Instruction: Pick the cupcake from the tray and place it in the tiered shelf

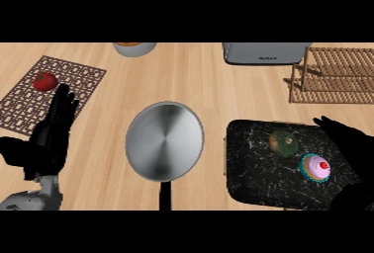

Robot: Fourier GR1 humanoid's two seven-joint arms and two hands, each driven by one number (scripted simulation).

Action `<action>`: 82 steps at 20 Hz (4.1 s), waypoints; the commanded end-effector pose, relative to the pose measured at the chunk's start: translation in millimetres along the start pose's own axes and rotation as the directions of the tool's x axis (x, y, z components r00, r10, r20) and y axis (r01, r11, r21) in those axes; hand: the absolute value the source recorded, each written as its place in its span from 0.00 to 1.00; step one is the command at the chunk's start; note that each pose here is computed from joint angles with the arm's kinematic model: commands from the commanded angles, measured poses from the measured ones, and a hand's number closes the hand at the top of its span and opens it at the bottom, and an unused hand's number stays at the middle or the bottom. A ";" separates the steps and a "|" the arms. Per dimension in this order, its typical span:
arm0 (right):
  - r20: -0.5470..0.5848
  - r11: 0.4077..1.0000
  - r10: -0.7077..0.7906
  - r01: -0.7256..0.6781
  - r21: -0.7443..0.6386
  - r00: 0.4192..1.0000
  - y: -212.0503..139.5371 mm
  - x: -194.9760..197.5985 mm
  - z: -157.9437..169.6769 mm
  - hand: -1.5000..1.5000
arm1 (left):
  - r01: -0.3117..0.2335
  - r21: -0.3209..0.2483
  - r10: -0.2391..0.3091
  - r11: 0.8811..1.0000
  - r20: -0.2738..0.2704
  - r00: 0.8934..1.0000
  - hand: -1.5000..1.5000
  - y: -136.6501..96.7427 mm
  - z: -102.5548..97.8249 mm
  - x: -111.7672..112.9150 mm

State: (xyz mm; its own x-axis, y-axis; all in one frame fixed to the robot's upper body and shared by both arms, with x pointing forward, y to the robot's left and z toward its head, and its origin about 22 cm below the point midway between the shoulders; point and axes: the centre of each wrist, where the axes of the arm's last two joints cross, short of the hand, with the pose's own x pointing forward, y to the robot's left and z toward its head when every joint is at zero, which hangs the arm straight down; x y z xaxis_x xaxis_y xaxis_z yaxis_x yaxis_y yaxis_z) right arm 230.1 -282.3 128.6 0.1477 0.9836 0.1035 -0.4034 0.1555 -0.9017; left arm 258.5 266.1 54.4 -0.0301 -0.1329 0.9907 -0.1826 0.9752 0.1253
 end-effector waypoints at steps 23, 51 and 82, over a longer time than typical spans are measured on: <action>0.034 0.999 -0.027 0.026 0.022 0.999 54.1 -26.4 -60.7 0.00 | -0.005 0.010 0.005 1.000 -0.012 1.000 0.50 -8.0 2.6 11.7; 0.166 0.978 -0.194 0.204 -0.047 0.967 54.3 -114.6 -51.7 1.00 | 0.014 0.024 -0.014 1.000 -0.008 1.000 0.50 9.9 17.3 -3.7; 0.166 0.576 -0.573 0.539 -0.615 0.802 -119.7 -152.3 -42.0 1.00 | 0.011 -0.011 -0.011 1.000 -0.010 1.000 0.50 3.4 -3.5 -0.9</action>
State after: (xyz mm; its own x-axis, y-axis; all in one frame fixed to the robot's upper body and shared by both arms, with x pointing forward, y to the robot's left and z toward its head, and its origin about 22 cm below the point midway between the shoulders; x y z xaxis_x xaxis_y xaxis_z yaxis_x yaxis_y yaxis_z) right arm 269.7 -455.4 211.4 0.1962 0.7303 0.6543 0.3696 0.5630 -0.7392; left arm 253.8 269.7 58.0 -0.0277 -0.1329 0.9907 -0.1787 0.9758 0.1259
